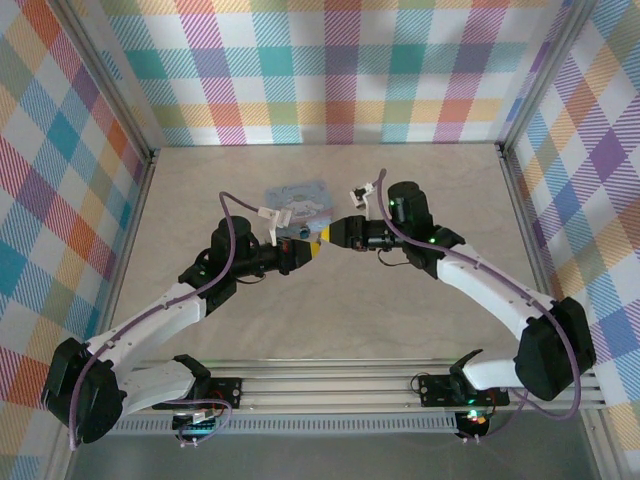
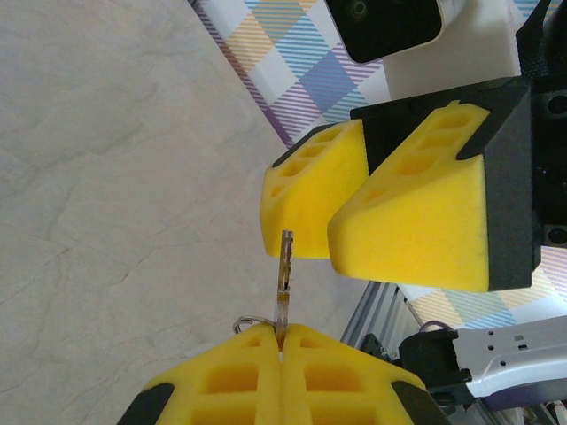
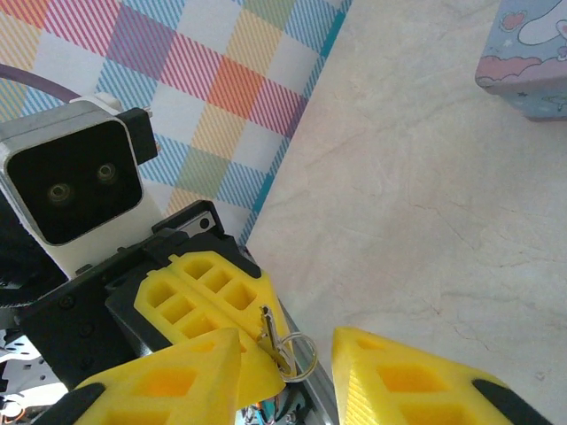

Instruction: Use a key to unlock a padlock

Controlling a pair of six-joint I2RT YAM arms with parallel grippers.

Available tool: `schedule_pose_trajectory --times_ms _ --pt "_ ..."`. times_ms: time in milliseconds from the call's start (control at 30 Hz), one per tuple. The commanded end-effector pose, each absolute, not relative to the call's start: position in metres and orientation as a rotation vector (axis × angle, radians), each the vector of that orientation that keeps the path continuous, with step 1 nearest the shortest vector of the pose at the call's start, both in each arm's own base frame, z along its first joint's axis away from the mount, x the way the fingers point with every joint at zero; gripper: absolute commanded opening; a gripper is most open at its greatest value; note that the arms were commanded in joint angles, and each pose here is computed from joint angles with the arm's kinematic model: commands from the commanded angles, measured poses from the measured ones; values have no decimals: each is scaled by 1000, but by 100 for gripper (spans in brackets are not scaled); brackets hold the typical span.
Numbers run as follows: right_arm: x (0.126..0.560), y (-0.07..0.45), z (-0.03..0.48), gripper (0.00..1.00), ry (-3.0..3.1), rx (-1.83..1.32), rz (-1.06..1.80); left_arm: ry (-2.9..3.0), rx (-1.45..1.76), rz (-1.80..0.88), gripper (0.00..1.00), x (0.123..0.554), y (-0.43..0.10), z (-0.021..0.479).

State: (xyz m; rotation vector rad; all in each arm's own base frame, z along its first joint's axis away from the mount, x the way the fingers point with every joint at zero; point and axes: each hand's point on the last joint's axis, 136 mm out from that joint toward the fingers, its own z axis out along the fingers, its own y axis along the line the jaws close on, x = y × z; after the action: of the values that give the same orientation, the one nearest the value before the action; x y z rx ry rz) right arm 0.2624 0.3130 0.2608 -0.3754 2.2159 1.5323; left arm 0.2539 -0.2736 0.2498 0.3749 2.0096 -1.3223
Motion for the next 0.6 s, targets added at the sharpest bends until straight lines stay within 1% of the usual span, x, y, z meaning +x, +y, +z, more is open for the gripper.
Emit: schedule_pose_trajectory --times_ms 0,467,533,567 --pt "261 320 273 32 2176 -415 1572 1986 393 -1314 0 251 -270 254" --pt "265 326 271 31 2191 -415 1566 1993 405 -1313 0 251 -271 252" --pt "266 326 272 31 2187 -417 1566 1993 406 -1312 0 251 -271 252" --pt "266 327 272 28 2186 -418 1565 1993 406 -1310 0 251 -270 252"
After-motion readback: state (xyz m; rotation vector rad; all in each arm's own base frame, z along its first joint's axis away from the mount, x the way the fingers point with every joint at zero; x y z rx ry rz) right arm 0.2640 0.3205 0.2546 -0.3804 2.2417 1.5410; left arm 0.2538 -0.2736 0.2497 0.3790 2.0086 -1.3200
